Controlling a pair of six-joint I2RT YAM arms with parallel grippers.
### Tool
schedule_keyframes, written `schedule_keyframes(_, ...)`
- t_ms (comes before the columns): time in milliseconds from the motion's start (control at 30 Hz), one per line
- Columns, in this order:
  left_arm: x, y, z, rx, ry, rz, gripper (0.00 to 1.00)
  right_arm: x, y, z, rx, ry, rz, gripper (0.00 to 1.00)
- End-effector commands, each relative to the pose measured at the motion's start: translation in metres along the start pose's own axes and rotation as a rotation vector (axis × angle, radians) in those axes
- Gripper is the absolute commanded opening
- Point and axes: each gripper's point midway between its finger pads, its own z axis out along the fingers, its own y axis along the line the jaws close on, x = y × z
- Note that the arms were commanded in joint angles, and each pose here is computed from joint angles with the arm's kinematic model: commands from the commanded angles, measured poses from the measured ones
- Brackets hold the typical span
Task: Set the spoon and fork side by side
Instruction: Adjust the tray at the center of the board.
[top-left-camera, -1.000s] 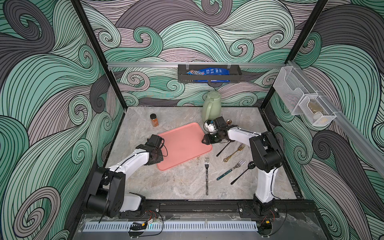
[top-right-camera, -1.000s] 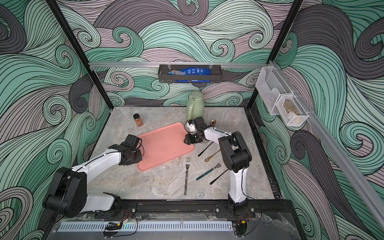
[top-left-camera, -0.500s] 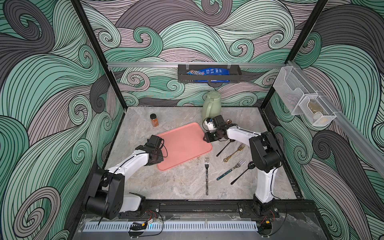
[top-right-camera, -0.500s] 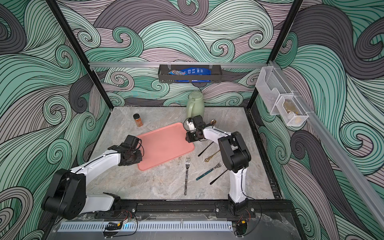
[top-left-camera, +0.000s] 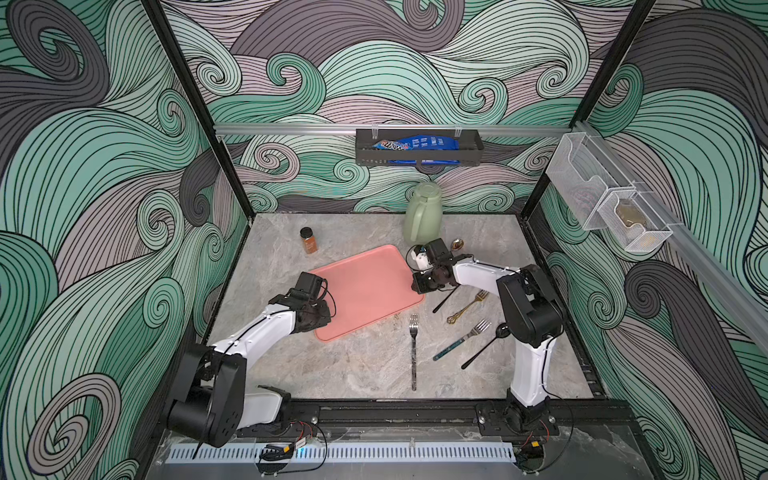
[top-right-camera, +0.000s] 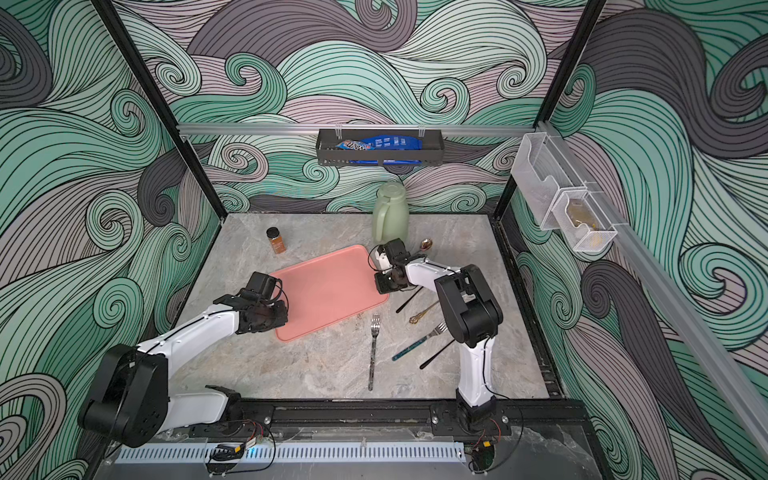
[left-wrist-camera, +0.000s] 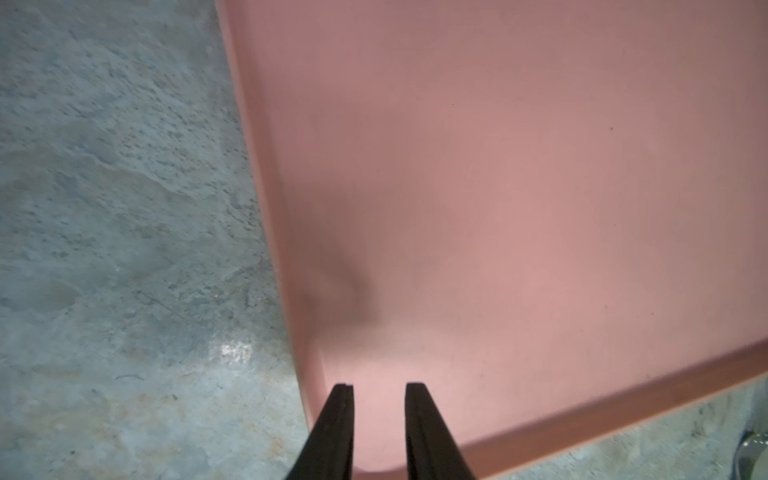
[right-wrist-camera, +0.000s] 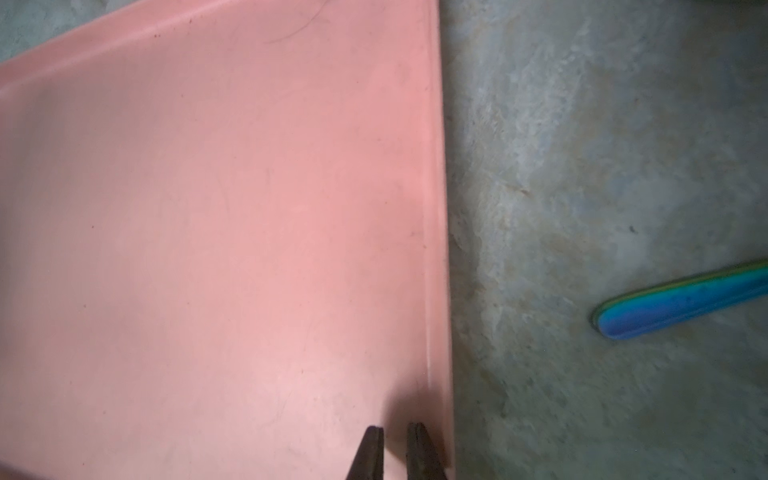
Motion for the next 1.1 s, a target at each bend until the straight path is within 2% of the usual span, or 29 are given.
schedule_keyframes(0,-0.003,-0.007,-0.005,0.053,-0.011,-0.032,0.26,0.019,-0.001,-0.003,0.008,0.033,0.043,0.14)
schedule_keyframes(200,-0.001,-0.004,-0.006,0.040,-0.012,-0.030,0.26,0.036,-0.004,-0.005,0.011,0.034,0.094,0.13)
schedule_keyframes(400,0.004,0.000,-0.002,0.025,0.002,-0.034,0.26,0.047,-0.005,-0.005,0.005,0.037,0.134,0.03)
schedule_keyframes(633,0.003,0.015,-0.005,-0.055,-0.010,-0.045,0.31,0.043,-0.002,-0.017,0.002,0.004,0.140,0.00)
schedule_keyframes(700,0.001,0.023,-0.007,-0.101,-0.019,-0.051,0.34,0.034,0.001,-0.024,-0.004,-0.022,0.113,0.10)
schedule_keyframes(800,0.000,0.031,-0.009,-0.139,-0.025,-0.068,0.39,0.012,0.011,-0.040,-0.020,-0.084,0.046,0.34)
schedule_keyframes(833,-0.002,0.032,-0.010,-0.140,-0.032,-0.074,0.40,0.004,0.013,-0.046,-0.020,-0.103,0.027,0.39)
schedule_keyframes(967,-0.005,0.037,-0.008,-0.140,-0.050,-0.094,0.44,-0.025,0.019,-0.062,-0.011,-0.157,-0.042,0.50)
schedule_keyframes(1067,-0.008,0.039,-0.005,-0.136,-0.042,-0.108,0.43,-0.040,0.014,-0.058,0.020,-0.157,-0.060,0.51)
